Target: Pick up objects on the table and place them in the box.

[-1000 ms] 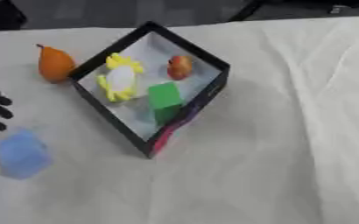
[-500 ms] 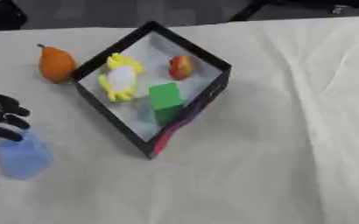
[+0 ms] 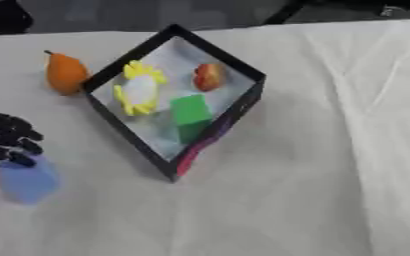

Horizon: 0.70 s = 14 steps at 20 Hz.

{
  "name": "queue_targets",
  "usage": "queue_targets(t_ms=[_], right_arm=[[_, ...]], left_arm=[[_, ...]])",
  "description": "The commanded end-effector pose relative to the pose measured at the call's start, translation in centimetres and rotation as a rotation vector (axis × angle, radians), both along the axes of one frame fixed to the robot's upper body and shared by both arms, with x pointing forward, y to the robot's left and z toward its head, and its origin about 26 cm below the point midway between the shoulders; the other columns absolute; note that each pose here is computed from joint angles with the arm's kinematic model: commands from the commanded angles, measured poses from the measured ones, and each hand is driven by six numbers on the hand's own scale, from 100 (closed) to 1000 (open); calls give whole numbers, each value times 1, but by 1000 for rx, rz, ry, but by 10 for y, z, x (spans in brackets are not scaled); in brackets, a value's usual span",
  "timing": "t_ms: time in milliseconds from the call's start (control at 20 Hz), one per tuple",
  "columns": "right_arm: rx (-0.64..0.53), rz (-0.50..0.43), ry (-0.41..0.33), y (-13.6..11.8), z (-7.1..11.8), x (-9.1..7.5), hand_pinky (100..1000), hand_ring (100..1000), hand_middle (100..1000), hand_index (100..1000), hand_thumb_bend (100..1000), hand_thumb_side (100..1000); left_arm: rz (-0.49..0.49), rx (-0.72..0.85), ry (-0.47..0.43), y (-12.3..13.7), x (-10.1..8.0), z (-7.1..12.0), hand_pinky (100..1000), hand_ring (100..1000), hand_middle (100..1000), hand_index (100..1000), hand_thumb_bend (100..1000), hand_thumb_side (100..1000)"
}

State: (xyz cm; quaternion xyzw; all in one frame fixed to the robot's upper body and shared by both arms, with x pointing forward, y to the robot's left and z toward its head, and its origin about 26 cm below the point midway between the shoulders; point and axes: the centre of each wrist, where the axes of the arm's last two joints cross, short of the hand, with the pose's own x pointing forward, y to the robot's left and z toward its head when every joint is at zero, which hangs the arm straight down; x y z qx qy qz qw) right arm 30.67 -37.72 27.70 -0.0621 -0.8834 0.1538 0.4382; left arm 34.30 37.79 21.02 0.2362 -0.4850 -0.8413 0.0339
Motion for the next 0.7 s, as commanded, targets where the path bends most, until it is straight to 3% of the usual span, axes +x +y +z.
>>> queue_targets(t_ms=[50, 150, 300, 500, 550, 700], right_arm=[[-27, -6, -23, -1, 10, -2, 940, 647, 585, 792, 100, 542], [-27, -6, -22, -1, 10, -2, 940, 647, 585, 792, 100, 544], [-29, -9, -21, -2, 10, -2, 940, 647, 585, 792, 100, 542], [-31, -12, -18, -3, 9, -2, 941, 647, 585, 792, 100, 541], [-32, -11, -18, -3, 9, -2, 941, 647, 585, 792, 100, 542], [-34, -7, -16, -3, 9, -2, 941, 647, 584, 791, 100, 541]], left_arm=[[10, 16, -3, 2, 1, 8, 882, 901, 791, 837, 595, 316], [8, 6, 1, 1, 2, 8, 878, 895, 784, 831, 543, 340], [-4, -28, -4, -1, 2, 12, 875, 884, 766, 823, 579, 300], [-26, -81, -30, -2, -2, 26, 884, 891, 776, 827, 593, 308], [-27, -86, -33, -2, -3, 29, 888, 899, 788, 831, 646, 317], [-25, -86, -36, -1, -3, 33, 896, 907, 796, 845, 668, 318]])
